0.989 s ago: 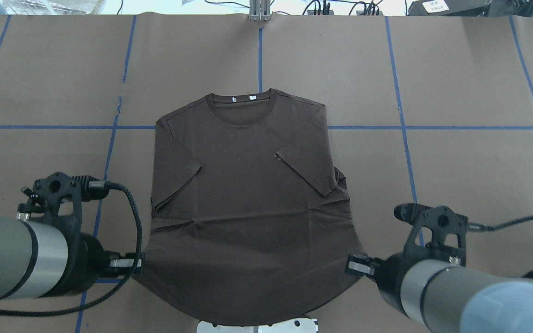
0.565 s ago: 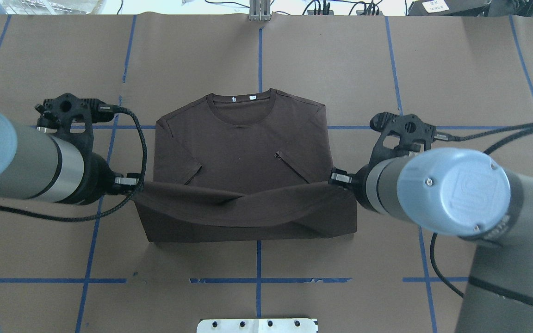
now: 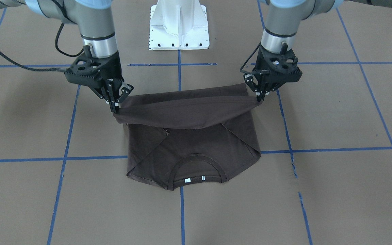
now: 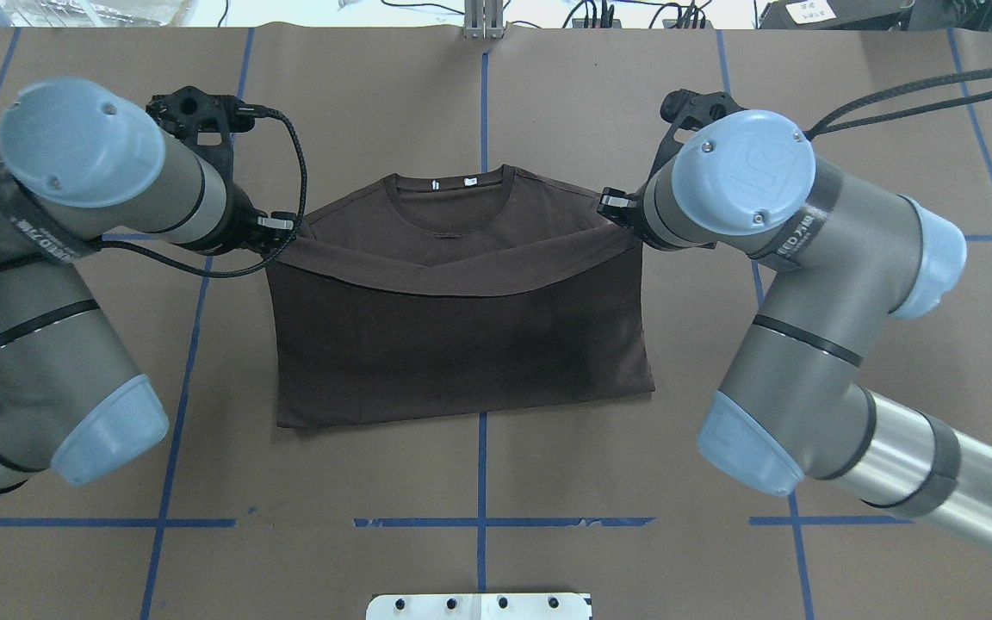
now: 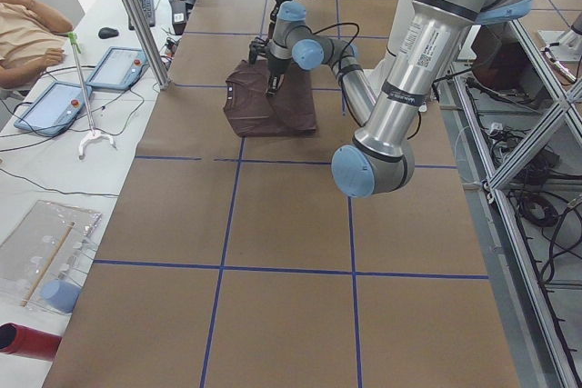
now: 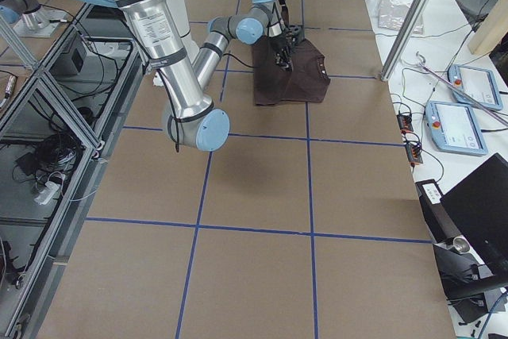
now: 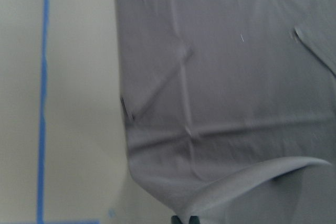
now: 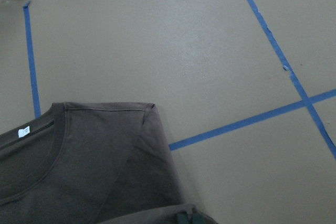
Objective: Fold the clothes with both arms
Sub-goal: 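Lift the hem with both grippers and fold it toward the collar, then lay the hem near the collar and open both grippers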
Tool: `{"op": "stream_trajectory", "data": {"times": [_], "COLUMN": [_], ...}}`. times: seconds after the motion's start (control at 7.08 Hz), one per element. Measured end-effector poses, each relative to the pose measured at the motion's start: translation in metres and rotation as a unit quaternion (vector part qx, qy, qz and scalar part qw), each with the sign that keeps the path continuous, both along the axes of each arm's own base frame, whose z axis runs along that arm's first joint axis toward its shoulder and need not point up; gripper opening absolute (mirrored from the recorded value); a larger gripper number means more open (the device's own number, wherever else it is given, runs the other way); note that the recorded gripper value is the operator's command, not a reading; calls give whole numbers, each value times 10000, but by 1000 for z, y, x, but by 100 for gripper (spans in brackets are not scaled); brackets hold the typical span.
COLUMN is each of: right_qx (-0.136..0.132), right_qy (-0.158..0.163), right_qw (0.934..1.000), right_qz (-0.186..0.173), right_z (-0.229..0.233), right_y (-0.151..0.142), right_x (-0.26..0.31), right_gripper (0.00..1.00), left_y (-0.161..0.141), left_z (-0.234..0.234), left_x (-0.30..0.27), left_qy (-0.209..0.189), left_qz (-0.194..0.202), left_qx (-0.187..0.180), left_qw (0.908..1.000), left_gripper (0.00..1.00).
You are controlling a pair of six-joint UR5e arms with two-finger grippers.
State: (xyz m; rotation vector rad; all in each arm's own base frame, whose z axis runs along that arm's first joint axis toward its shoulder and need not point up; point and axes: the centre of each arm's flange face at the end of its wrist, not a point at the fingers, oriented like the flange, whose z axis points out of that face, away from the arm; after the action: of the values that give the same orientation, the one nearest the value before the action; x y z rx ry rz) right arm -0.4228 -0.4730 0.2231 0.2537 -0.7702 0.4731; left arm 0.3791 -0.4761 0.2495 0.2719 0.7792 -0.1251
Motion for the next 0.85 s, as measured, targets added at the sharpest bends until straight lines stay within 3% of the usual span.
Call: {"op": "stream_trajectory", "data": {"times": [0.42, 0.85], "right_qx": [-21, -72], "right_qy": [71, 188], "right_qw": [9999, 9998], "right_qz": [73, 86], "right_z": [55, 96], "right_y": [-63, -84], "right_x": [-63, -85], "right_gripper": [0, 0], "left_y": [-70, -93], "left_z": [76, 113], "left_x": [48, 64], "left_qy": [-27, -242], "left_qz": [-71, -190], "left_qx": [146, 184], "left_qw": [9999, 9994], "left_gripper": [0, 0]}}
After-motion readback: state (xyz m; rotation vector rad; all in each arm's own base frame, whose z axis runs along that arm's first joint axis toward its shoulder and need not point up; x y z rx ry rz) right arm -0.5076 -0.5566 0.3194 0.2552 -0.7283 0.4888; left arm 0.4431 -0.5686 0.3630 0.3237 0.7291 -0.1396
